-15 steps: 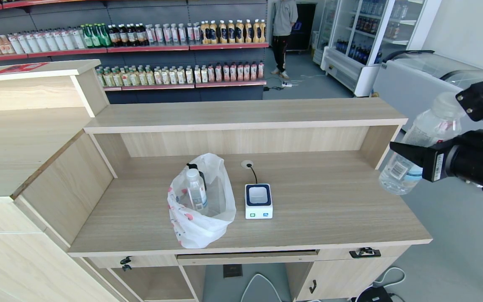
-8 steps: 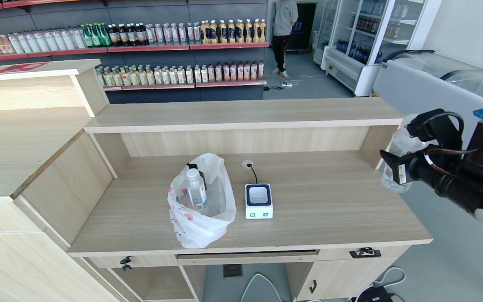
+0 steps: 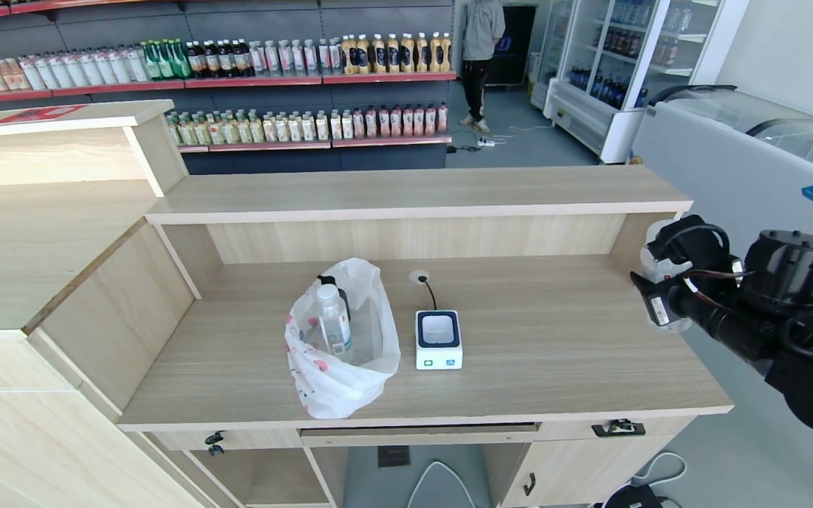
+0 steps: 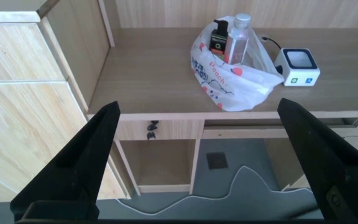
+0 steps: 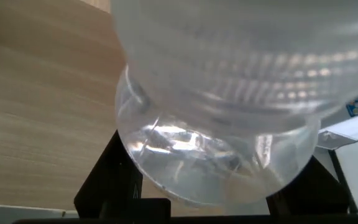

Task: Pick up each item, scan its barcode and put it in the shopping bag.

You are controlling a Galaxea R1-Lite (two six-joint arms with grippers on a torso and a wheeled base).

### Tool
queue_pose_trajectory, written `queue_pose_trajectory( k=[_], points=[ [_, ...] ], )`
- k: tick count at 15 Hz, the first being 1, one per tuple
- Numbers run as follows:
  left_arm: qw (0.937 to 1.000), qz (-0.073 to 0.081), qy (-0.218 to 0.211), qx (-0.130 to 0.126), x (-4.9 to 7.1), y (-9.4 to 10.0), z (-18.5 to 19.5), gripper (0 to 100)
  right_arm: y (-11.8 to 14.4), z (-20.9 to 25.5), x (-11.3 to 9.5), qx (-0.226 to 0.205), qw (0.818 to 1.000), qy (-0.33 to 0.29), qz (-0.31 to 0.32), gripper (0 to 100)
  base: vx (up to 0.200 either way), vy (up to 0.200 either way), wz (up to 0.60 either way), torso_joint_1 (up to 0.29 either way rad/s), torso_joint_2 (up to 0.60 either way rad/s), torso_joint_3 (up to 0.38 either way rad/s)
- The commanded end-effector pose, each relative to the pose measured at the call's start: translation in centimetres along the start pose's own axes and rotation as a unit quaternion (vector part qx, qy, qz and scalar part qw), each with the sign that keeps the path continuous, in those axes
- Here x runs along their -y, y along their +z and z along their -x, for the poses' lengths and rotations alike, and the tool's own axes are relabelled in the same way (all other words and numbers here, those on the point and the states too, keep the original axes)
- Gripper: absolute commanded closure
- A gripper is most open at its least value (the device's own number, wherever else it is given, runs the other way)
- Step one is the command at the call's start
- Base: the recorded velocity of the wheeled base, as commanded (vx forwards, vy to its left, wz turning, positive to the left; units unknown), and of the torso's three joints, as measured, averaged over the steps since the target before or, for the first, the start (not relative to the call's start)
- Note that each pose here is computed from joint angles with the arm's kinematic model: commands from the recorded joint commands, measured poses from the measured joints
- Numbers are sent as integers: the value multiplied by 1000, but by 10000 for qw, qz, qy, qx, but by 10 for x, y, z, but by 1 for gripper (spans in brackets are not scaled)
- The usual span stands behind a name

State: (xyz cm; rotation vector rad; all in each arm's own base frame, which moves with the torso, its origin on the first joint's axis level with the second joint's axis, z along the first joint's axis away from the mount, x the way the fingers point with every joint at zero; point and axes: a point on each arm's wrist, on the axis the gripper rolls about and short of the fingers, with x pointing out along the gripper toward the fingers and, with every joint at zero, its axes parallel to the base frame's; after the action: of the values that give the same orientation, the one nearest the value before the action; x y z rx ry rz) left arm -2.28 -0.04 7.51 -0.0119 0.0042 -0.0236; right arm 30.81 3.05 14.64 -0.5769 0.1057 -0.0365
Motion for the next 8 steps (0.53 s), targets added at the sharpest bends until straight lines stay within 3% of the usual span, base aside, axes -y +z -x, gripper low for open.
queue_pose_trajectory(
  k=[1, 4, 6, 8],
  points=[
    [10000, 2, 3, -3, 0, 0, 0, 0, -11, -10, -11, -4, 9996, 209, 204, 100, 0, 0, 600, -7, 2, 2],
    [10000, 2, -5, -3, 0, 0, 0, 0, -14, -17, -16, 479, 9962, 424, 589, 100, 0, 0, 600, 9, 4, 2],
    [10000, 2, 3, -3, 0, 0, 0, 0, -22, -23, -15, 849, 9882, 426, 1199, 100, 0, 0, 0, 0, 0, 0],
    [10000, 2, 3, -3, 0, 0, 0, 0, -33, -32, -14, 1197, 9814, 507, 1413, 100, 0, 0, 0, 0, 0, 0]
  ],
)
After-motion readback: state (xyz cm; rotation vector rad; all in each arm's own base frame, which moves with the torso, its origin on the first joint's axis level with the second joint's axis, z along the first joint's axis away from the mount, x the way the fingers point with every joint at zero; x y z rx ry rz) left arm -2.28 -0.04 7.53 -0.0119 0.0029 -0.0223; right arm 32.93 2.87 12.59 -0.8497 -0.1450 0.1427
